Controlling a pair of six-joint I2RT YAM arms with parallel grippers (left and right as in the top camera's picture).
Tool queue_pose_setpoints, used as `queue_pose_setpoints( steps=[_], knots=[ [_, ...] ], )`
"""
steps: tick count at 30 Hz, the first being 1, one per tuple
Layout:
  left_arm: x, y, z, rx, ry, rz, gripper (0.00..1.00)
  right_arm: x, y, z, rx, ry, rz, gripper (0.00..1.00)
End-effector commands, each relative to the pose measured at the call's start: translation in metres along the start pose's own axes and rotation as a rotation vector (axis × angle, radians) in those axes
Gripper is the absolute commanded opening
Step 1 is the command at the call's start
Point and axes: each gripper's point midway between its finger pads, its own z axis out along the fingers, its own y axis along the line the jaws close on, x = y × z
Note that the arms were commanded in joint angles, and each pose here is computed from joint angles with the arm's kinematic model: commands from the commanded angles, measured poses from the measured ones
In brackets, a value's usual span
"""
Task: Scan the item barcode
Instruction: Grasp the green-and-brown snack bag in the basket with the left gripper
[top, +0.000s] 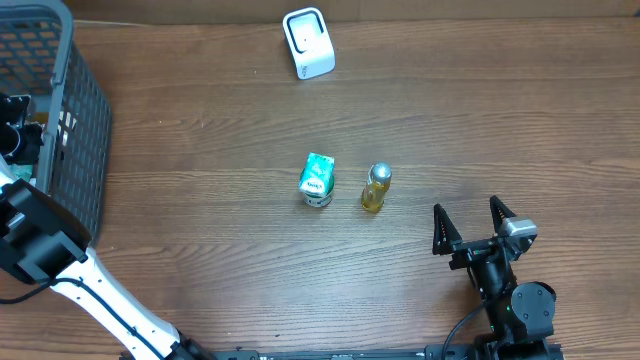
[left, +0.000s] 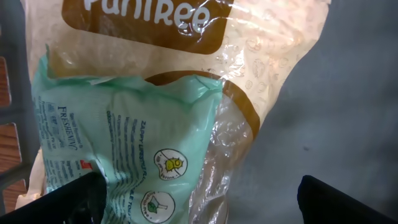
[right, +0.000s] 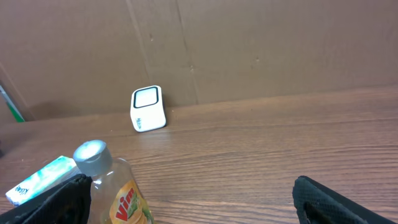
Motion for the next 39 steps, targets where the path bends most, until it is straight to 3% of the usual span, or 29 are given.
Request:
queue_pose_setpoints(
  steps=[1, 9, 20, 27, 39],
  knots=[
    [0.012, -0.010, 0.031, 0.075, 0.049, 0.009, 0.99, 0.002, -0.003, 0.000, 0.010, -0.002, 0.004, 1.00],
    [0.018, -0.014, 0.043, 0.088, 0.082, -0.008, 1.00, 0.002, -0.003, 0.000, 0.010, -0.002, 0.004, 1.00],
    [-0.017, 0.013, -0.024, -0.124, -0.019, -0.036, 1.00, 0.002, -0.003, 0.000, 0.010, -0.002, 0.004, 1.00],
    [-0.013, 0.026, -0.041, -0.258, 0.018, -0.087, 1.00, 0.002, -0.003, 0.000, 0.010, -0.002, 0.004, 1.00],
    [-0.011, 0.012, -0.026, -0.167, 0.013, -0.104, 0.99, 0.002, -0.003, 0.000, 0.010, -0.002, 0.004, 1.00]
  ],
)
